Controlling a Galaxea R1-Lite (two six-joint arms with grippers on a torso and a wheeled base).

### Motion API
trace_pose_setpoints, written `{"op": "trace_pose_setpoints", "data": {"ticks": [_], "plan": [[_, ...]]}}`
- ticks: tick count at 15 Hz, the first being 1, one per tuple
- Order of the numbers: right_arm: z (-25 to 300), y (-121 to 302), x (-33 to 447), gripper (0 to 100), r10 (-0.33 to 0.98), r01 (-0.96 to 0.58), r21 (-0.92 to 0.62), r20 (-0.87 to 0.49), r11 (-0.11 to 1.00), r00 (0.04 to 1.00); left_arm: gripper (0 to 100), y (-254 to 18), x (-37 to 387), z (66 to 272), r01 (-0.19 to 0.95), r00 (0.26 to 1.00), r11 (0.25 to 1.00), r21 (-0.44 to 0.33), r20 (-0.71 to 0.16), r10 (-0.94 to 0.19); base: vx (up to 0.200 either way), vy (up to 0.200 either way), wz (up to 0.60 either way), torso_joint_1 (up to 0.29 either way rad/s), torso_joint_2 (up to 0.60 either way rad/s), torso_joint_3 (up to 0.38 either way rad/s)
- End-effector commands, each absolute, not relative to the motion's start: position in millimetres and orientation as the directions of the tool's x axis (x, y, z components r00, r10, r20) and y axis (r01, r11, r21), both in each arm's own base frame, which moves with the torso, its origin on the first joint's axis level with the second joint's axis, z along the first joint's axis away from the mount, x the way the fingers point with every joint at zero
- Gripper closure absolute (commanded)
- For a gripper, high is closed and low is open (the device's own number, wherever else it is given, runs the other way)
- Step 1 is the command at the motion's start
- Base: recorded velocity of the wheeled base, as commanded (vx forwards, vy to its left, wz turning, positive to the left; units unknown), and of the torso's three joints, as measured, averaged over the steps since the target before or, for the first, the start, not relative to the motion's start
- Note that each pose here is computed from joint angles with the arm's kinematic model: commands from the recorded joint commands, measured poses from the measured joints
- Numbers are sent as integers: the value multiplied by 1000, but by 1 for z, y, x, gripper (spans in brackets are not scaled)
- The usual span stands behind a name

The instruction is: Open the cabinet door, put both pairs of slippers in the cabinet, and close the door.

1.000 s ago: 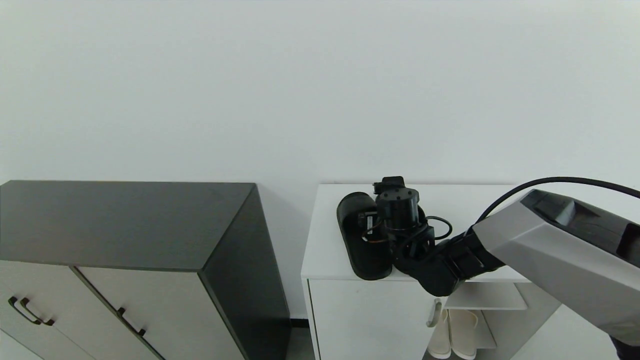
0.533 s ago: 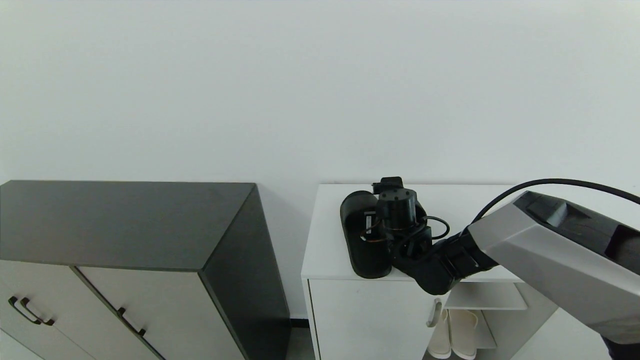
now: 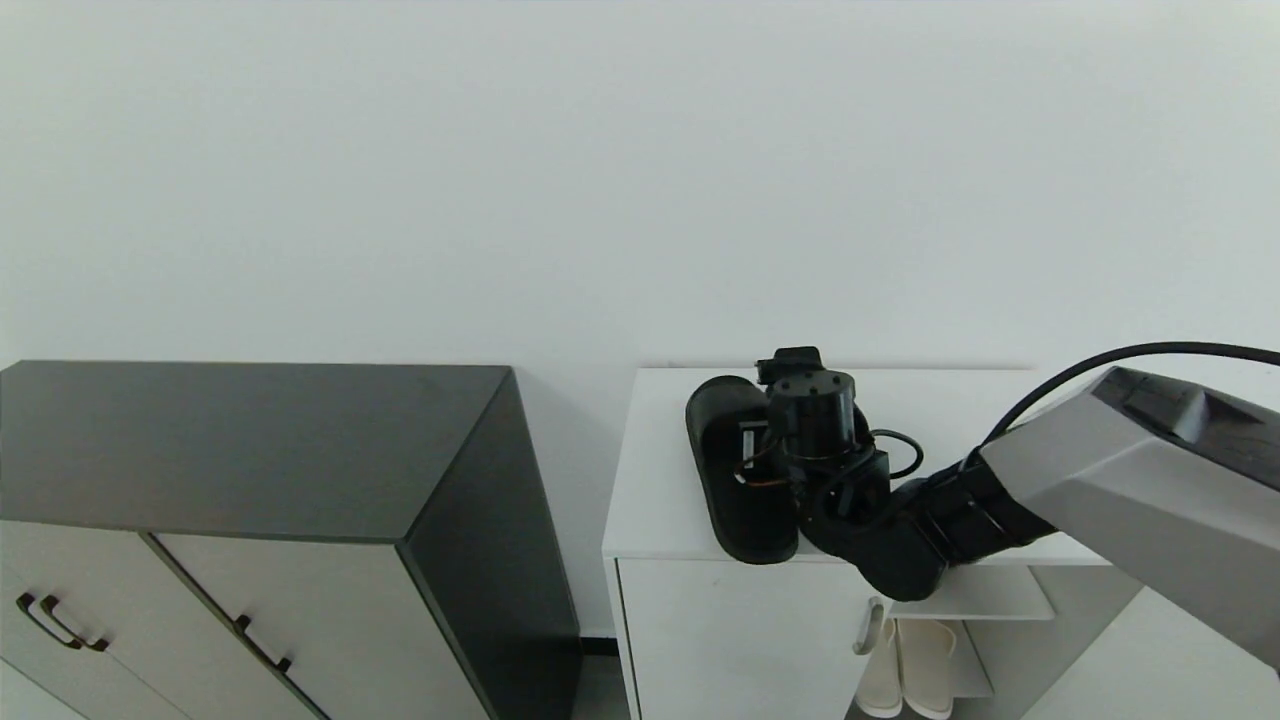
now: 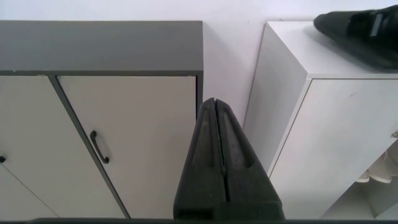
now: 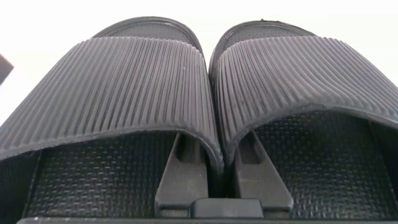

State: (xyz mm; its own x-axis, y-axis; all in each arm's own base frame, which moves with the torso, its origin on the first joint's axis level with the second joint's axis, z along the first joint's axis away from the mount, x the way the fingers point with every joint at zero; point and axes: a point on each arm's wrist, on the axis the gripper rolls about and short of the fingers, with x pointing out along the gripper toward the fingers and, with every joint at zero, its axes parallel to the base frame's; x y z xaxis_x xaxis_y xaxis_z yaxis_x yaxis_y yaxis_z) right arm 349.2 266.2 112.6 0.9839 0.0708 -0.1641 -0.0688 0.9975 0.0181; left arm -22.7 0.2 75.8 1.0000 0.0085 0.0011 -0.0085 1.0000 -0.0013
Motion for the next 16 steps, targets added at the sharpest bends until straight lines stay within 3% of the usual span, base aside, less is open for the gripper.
{"op": "trace_pose_setpoints", "data": {"ticks": [1, 6, 13, 16], "plan": [[141, 259, 312, 100, 124, -120, 40, -137, 992, 983, 100, 0, -23, 76, -9, 1000, 1000, -2, 2, 9, 0, 0, 0, 0, 0, 0], [151, 239, 253, 100, 281, -279, 38, -172, 960, 944, 100, 0, -23, 76, -11, 1000, 1000, 2, 2, 11, 0, 0, 0, 0, 0, 0], [143, 242, 251, 100, 284, -287, 12, -193, 958, 939, 100, 0, -23, 76, -8, 1000, 1000, 2, 2, 8, 0, 0, 0, 0, 0, 0], [143, 242, 251, 100, 282, -286, 10, -193, 958, 940, 100, 0, -23, 76, -8, 1000, 1000, 0, 2, 8, -200, 0, 0, 2, 4, -1]]}}
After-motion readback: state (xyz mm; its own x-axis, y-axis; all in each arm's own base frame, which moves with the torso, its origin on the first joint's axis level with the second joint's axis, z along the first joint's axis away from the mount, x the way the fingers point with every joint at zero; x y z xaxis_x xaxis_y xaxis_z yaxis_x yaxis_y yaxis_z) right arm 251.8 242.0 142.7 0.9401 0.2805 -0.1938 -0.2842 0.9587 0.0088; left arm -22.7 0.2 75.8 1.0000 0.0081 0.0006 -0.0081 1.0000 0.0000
